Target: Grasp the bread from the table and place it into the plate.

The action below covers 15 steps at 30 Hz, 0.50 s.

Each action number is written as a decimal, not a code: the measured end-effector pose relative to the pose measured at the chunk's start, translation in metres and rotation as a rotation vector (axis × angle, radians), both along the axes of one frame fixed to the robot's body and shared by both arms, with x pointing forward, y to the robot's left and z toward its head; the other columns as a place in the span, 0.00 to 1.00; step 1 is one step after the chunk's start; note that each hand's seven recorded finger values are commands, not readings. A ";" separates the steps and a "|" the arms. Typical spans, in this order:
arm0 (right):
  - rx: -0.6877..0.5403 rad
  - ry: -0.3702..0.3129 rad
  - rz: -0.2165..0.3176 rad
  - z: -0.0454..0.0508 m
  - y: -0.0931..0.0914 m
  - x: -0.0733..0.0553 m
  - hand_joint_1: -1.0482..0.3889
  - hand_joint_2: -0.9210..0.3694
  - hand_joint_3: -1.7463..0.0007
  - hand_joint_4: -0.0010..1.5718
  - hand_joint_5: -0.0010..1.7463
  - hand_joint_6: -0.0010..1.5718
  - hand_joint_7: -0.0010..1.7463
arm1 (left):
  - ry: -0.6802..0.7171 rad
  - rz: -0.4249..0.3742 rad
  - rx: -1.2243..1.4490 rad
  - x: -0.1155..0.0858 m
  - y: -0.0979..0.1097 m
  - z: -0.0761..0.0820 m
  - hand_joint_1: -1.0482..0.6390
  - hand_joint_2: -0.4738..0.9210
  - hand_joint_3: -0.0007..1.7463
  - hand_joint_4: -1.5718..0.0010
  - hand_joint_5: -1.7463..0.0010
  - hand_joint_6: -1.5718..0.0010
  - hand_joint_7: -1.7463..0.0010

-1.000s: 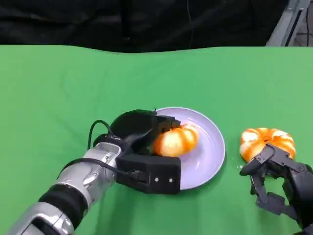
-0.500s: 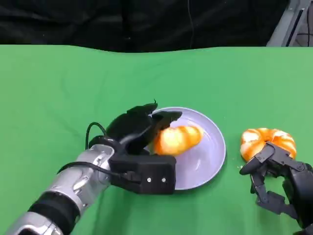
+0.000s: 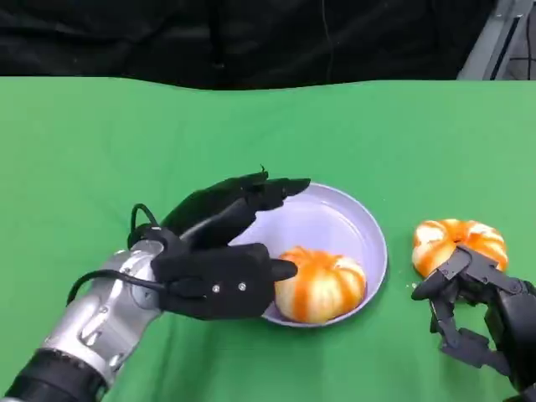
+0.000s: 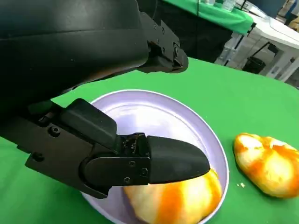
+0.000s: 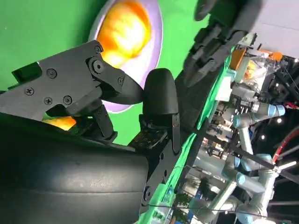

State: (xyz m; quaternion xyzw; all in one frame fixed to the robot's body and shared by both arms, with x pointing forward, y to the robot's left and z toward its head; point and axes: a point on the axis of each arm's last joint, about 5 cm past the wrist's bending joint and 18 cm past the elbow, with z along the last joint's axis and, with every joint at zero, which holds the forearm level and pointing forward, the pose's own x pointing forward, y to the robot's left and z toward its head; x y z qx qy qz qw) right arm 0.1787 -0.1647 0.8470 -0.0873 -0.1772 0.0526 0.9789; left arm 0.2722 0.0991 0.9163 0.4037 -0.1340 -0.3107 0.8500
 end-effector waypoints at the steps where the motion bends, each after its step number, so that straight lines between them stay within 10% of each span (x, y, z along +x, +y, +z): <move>1: 0.000 0.000 0.000 -0.0001 0.000 0.000 0.61 0.18 0.48 0.49 1.00 0.44 0.88 | 0.005 0.002 0.002 0.000 0.000 0.000 0.00 1.00 0.35 1.00 1.00 0.87 1.00; 15: 0.001 -0.002 0.002 0.0003 0.000 0.000 0.61 0.18 0.48 0.48 1.00 0.44 0.87 | 0.103 0.019 -0.208 -0.012 0.021 0.006 0.10 1.00 0.16 0.83 0.94 0.80 0.98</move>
